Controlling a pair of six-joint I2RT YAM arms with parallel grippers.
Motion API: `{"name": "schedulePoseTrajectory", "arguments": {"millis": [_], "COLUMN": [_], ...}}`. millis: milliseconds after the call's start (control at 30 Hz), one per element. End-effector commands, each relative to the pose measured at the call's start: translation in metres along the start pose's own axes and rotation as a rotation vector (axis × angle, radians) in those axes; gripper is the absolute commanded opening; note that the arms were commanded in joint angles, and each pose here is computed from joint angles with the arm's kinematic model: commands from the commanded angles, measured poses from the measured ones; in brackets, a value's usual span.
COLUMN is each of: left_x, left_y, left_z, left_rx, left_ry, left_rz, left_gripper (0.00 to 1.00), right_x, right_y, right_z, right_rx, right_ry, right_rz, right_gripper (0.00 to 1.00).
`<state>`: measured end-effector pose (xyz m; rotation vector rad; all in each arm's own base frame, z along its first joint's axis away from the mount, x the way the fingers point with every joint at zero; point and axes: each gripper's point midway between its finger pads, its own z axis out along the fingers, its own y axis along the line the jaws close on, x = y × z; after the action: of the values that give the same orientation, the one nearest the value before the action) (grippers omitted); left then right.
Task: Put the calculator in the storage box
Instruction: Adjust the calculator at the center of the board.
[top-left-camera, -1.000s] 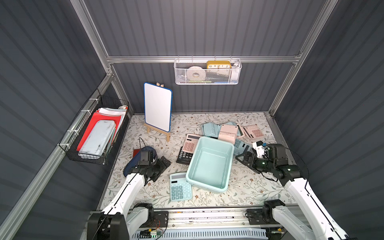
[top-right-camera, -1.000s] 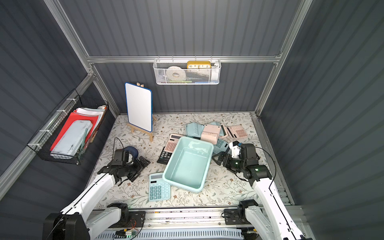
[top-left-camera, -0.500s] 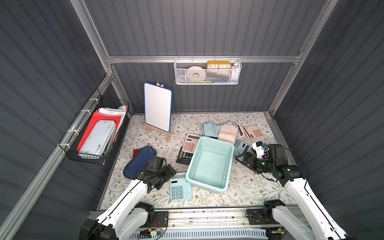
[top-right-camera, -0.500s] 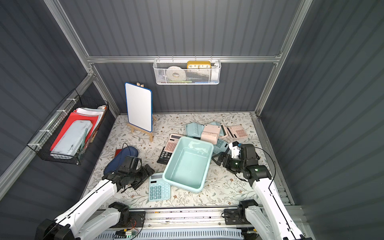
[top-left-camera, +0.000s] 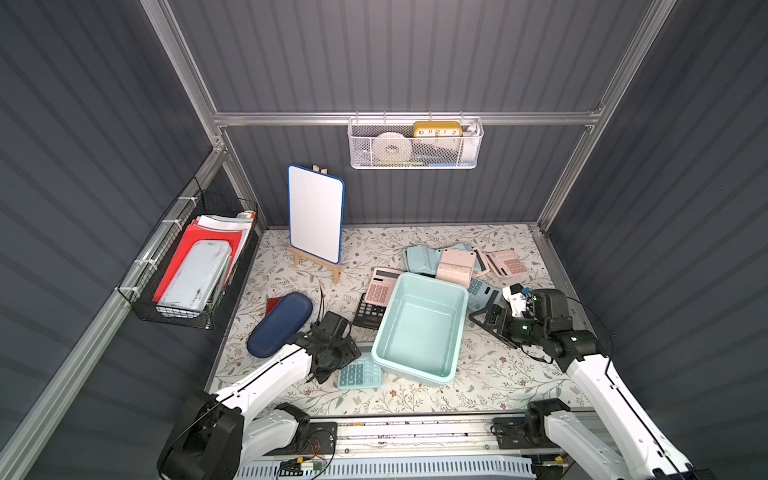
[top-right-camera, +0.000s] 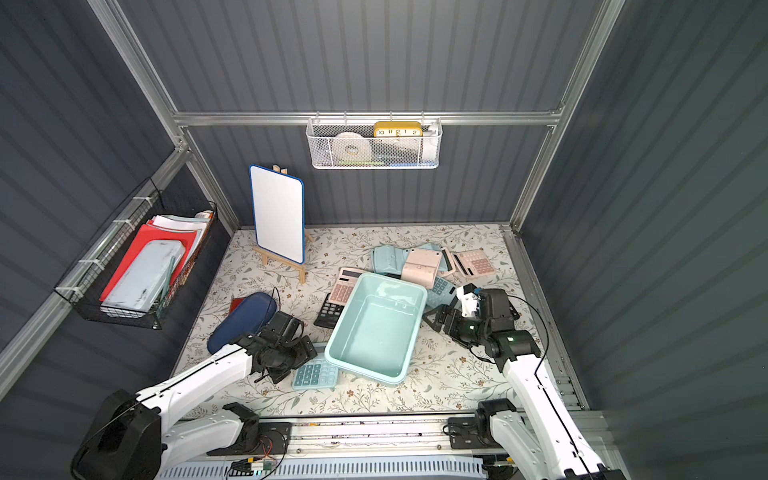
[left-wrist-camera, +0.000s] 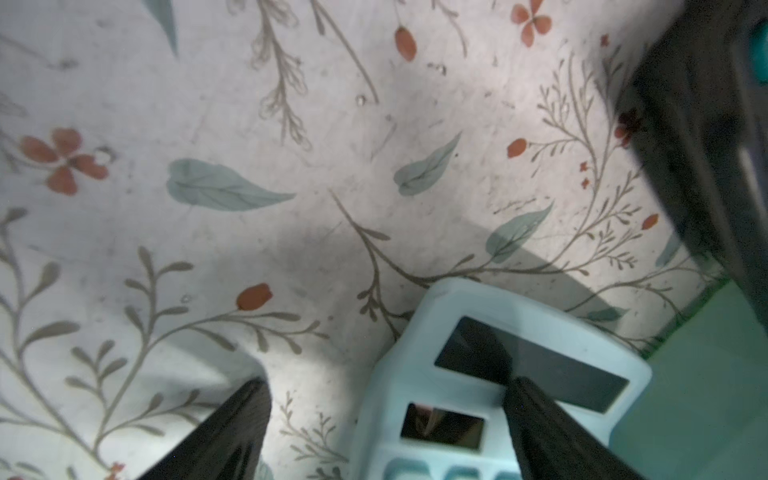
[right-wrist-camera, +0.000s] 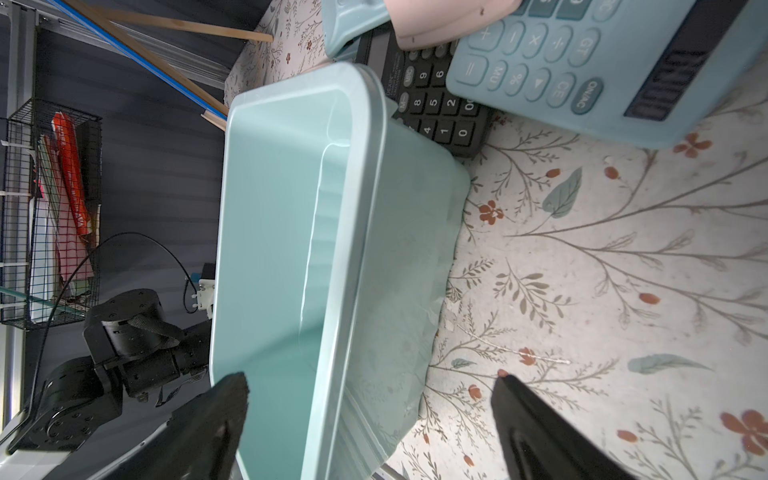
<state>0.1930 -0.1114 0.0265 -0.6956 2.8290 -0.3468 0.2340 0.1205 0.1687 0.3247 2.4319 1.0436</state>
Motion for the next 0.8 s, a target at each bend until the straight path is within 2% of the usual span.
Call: {"name": "schedulePoseTrajectory", "arguments": {"millis": [0,233,500,767], "left_x": [-0.007,-0.02,-0.042,-0.068], "left_y": [0.006,0.023,0.034,0.052], "left_z": [0.003,0.0,-0.013,-0.015], "left_rx": [-0.048,-0.144,-0.223,-0.218], "left_ry": [-0.039,-0.119,-0.239,-0.232], "left_rz": [-0.026,-0.121,-0.174,-0.25], "left_gripper": [0.93,0.94,0.95,0.96], "right_x": [0.003,0.0,-0.003,0.001], "right_y": [0.0,0.0,0.006,0.005], "right_z": [0.002,0.008,0.005,0.002], "right_rx": [-0.008,-0.009,-0.017,-0.017], "right_ry": [0.01,0.025,0.039,0.036], "right_rz": [-0.008,-0.005,-0.011,-0.004], "right_gripper": [0.97,0.97,0.97,0.97]}}
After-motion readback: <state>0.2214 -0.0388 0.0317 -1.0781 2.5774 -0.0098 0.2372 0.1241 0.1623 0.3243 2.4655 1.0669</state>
